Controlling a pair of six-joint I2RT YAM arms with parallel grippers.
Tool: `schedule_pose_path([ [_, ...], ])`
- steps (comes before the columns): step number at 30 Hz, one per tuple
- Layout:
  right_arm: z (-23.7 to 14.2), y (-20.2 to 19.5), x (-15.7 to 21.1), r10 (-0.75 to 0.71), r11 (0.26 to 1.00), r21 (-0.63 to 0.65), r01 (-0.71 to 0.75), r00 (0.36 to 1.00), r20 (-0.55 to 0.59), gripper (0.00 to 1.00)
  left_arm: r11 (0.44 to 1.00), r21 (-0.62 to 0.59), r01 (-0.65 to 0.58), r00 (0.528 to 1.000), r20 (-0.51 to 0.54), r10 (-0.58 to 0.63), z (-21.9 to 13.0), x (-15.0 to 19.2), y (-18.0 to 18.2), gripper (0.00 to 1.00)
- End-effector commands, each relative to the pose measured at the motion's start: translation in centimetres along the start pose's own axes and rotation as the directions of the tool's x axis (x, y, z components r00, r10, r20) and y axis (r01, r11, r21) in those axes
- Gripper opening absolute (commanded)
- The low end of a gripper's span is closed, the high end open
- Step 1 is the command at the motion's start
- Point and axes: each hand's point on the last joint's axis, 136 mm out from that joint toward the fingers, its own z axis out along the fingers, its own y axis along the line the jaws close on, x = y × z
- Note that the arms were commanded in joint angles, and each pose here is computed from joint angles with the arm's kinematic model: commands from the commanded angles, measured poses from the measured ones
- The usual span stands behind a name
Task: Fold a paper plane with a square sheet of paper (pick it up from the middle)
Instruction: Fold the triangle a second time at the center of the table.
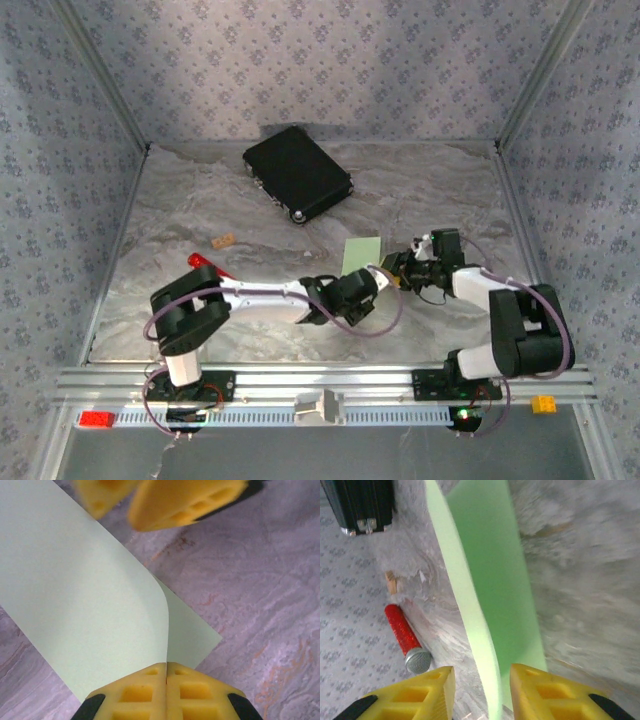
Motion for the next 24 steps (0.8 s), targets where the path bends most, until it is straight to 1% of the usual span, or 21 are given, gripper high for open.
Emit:
schedule_pose_path([
  [1,-1.8,-1.8,0.1,0.000,0.996,0.092,-0.003,0.999,0.032,0.39,0.971,0.197,0.138,0.990,-0.002,-0.140,-1.3,-1.3,-2.1,0.00],
  [3,-2.4,-1.9,0.0,-0.002,0.995,0.101,-0.003,0.999,0.041,0.40,0.951,0.248,0.183,0.983,-0.016,-0.185,-1.4,-1.5,-2.4,0.00],
  [6,-2.5,-1.9,0.6,-0.002,0.995,0.101,0.001,1.000,0.016,0.40,0.916,0.317,0.246,0.969,-0.045,-0.244,-1.5,-2.0,-2.8,0.00],
  [8,-2.4,-2.1,1.1,0.007,0.995,0.101,-0.007,1.000,-0.006,0.38,0.890,0.355,0.285,0.958,-0.063,-0.281,-1.5,-2.2,-3.1,0.00],
  [11,-2.3,-2.4,1.8,0.016,0.995,0.096,-0.013,1.000,-0.026,0.33,0.864,0.379,0.333,0.941,-0.079,-0.329,-1.3,-2.4,-3.4,0.00],
  [15,-2.0,-2.9,2.9,0.023,0.995,0.100,-0.018,0.998,-0.051,0.22,0.846,0.375,0.378,0.923,-0.078,-0.377,-1.4,-2.7,-3.1,0.00],
  [19,-1.4,-3.0,4.1,0.007,0.995,0.104,0.002,0.996,-0.085,0.12,0.857,0.337,0.391,0.918,-0.070,-0.391,-1.2,-2.3,-2.2,0.00],
  [24,-0.5,-2.5,5.1,-0.023,0.994,0.107,0.036,0.992,-0.123,0.11,0.871,0.285,0.401,0.914,-0.066,-0.399,-1.2,-1.7,-1.1,0.01],
])
